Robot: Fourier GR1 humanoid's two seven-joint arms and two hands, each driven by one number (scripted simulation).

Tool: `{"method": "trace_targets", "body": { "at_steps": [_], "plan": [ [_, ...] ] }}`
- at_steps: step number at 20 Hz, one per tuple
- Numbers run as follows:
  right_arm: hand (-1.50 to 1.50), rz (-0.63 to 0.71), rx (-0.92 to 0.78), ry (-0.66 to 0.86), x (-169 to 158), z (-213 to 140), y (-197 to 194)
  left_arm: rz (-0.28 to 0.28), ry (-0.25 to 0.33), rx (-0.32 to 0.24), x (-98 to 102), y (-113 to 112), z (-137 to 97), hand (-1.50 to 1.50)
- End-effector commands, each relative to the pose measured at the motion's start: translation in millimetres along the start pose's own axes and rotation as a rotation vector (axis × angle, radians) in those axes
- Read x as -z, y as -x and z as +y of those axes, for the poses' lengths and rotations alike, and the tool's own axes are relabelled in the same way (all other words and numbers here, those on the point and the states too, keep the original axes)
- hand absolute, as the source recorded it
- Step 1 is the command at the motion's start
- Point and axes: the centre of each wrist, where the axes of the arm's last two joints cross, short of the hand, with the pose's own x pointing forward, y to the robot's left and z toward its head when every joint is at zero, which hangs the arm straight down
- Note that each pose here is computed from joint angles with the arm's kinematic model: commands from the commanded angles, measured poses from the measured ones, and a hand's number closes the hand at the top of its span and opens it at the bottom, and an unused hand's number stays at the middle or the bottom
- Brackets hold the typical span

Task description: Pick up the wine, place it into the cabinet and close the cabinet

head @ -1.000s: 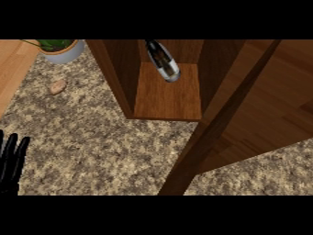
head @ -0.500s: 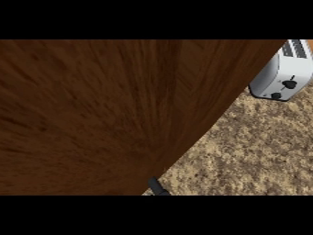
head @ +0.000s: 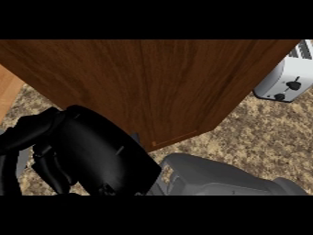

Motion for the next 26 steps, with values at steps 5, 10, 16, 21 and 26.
{"method": "trace_targets", "body": {
  "at_steps": [5,10,16,21,26],
  "plan": [
    [1.50,0.109,0.087,-0.121,66.1,-27.9,-10.7,-0.012,0.036,-0.009,11.4,-14.6,13.2,-1.50],
    [1.50,0.272,0.147,-0.358,85.3,-44.7,2.1,-0.010,0.024,0.012,7.0,-12.2,25.8,-1.50],
    [1.50,0.187,0.163,-0.169,105.0,-86.1,29.4,-0.028,-0.018,0.028,-0.8,-18.9,36.7,-1.50],
    [1.50,0.155,0.152,0.001,107.3,-128.8,55.5,-0.019,-0.030,0.028,21.1,-31.6,38.8,-1.50],
    [1.50,0.157,0.141,0.087,92.5,-167.9,66.3,-0.027,0.014,0.013,21.6,-30.6,36.9,-1.50]
  ]
}}
